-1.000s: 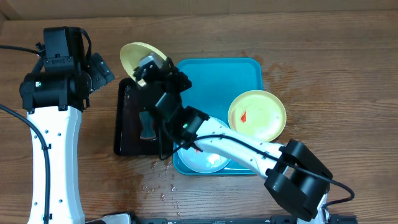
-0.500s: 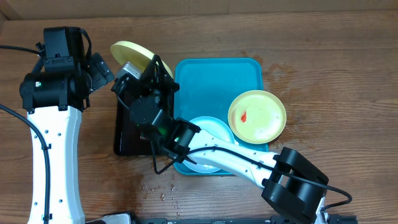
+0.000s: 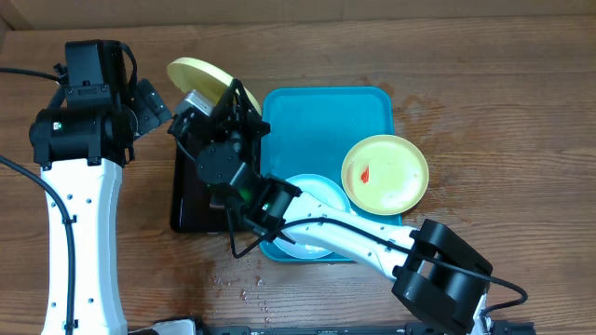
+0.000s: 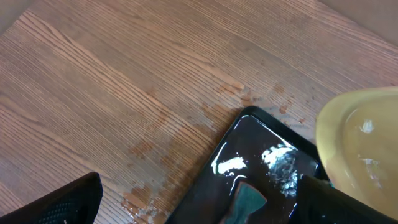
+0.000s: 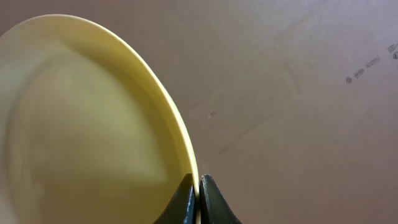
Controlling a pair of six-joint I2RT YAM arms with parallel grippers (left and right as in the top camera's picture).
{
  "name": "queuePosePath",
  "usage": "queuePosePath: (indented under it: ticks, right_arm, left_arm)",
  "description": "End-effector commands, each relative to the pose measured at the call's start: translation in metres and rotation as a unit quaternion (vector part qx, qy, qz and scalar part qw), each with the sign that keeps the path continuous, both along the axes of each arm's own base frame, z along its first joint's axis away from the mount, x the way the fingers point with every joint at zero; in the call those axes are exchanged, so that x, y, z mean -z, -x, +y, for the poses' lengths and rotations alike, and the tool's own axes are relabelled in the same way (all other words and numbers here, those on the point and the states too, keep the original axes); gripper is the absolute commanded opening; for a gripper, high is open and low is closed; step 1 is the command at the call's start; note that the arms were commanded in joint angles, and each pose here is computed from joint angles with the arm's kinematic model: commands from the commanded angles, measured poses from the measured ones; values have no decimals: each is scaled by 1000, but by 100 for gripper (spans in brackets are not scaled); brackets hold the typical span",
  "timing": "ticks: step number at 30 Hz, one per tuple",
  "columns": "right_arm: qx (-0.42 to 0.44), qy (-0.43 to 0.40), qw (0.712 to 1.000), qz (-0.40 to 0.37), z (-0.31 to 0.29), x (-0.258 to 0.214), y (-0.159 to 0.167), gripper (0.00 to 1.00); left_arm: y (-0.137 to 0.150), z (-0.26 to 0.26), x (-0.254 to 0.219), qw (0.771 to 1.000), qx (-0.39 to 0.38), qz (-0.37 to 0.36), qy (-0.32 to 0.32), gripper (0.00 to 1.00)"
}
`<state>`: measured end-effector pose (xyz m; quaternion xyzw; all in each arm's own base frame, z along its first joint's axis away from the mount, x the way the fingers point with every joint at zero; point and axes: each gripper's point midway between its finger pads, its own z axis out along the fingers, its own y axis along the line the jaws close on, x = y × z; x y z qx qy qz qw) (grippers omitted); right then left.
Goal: Clean dirty plates on tray and stack at the side
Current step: 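Lift the top yellow plate by its rim with the right gripper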
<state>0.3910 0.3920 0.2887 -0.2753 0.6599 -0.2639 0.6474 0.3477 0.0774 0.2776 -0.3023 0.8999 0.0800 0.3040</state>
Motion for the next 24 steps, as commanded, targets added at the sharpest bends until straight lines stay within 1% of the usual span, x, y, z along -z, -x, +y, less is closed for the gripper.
queuePosePath:
  ticks: [1, 8, 13, 15, 18, 21, 23, 24]
  right_arm:
    - [10, -46, 999, -16, -9, -27, -1, 4]
    - [9, -46, 999, -16, -9, -27, -1, 4]
    - [18, -54, 998, -17, -16, -27, -8, 4]
    - [19, -114, 993, -14, -18, -24, -11, 4]
    - [16, -86, 996, 5, -17, -13, -12, 4]
    - [21, -138, 990, 5, -20, -12, -15, 4]
    - [10, -92, 996, 11, -15, -9, -13, 4]
    - [20, -82, 996, 8, -18, -11, -13, 4]
  left_arm:
    - [-1, -1, -1, 1000, -7, -5, 7, 100]
    - [-1, -1, -1, 1000, -7, -5, 7, 100]
    - [-1, -1, -1, 1000, -7, -5, 7, 100]
    - [-1, -1, -1, 1000, -7, -5, 7, 100]
    - [-1, -1, -1, 1000, -7, -5, 7, 100]
    - [-1, -1, -1, 1000, -7, -5, 7, 100]
    - [-1, -1, -1, 1000, -7, -5, 7, 100]
    - [-1, -1, -1, 1000, -7, -5, 7, 100]
